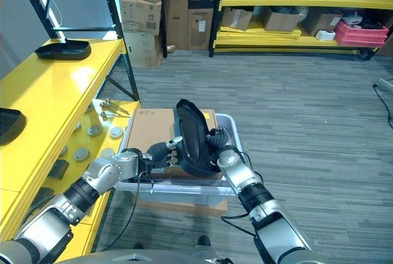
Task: Move parts from the plastic box to the shelf.
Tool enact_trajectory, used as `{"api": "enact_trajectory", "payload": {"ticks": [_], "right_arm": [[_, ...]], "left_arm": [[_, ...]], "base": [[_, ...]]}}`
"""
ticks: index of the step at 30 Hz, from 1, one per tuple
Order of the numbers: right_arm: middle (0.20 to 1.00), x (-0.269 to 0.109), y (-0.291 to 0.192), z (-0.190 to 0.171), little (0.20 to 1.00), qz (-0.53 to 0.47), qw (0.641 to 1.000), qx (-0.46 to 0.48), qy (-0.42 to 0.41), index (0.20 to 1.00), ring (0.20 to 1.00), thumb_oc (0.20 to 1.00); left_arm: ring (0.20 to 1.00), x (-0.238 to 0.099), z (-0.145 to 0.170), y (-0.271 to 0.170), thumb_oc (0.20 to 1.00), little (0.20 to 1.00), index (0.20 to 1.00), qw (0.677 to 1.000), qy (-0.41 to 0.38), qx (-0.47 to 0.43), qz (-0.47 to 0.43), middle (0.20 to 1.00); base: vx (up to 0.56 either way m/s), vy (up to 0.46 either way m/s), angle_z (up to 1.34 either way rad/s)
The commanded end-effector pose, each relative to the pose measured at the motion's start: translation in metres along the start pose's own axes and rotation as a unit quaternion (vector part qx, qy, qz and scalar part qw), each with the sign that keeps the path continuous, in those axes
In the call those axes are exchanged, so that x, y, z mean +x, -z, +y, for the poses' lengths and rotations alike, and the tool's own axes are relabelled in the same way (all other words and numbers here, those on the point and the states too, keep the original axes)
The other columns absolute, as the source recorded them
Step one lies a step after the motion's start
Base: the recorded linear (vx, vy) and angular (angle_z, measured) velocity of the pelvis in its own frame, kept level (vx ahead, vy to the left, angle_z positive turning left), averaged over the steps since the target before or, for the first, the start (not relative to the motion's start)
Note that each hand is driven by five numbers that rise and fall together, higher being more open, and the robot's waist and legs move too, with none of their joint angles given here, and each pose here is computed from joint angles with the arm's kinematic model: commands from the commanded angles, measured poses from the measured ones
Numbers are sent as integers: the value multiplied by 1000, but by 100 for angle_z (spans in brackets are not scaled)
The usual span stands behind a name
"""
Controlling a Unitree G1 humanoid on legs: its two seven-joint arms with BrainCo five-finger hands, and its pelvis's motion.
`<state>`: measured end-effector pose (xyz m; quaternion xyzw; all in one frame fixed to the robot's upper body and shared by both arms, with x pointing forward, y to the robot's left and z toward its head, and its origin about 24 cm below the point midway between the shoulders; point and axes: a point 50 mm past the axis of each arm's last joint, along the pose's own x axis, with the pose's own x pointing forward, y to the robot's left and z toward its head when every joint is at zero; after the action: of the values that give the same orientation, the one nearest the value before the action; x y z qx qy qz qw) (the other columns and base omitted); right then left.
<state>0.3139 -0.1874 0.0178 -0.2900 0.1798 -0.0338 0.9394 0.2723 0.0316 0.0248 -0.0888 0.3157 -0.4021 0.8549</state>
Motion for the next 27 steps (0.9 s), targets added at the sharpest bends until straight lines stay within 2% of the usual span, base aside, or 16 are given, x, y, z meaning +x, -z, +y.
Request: {"api": "enact_trajectory", "payload": {"ticks": [1,8,14,20,21,22,23,27], "right_arm": [[200,11,-50,5,200,-79,997,-5,-1,200,200,200],[200,11,-52,13,200,-82,997,-6,-9,200,200,200],[200,10,-56,19,200,-84,996,2,-14,200,200,200],[200,9,-58,28,200,-84,996,11,-18,200,200,200],[200,9,-58,29,200,-83,996,12,-18,200,200,200],[200,9,-58,29,200,-83,996,12,-18,200,200,200],[200,8,-58,31,200,-81,996,16,-18,200,200,200],[200,7,-56,33,200,-77,997,22,-13,200,200,200]], "left_arm": [[1000,17,-34,-29,1000,1000,1000,992,70,102,-14,1000],[1000,21,-38,-27,1000,1000,1000,984,59,169,23,1000],[1000,26,-40,-22,1000,1000,1000,990,40,131,29,1000],[1000,32,-37,-17,1000,1000,1000,997,-14,68,16,1000],[815,33,-35,-17,815,815,815,998,-24,64,11,815],[815,33,-35,-17,815,815,815,998,-24,64,11,815],[200,34,-27,-16,200,200,200,997,-61,54,-4,200],[200,33,-14,-15,200,200,200,993,-102,58,-22,200]], "base": [[0,0,0],[0,0,0],[0,0,0],[0,0,0],[0,0,0],[0,0,0],[0,0,0],[4,-9,2]]}}
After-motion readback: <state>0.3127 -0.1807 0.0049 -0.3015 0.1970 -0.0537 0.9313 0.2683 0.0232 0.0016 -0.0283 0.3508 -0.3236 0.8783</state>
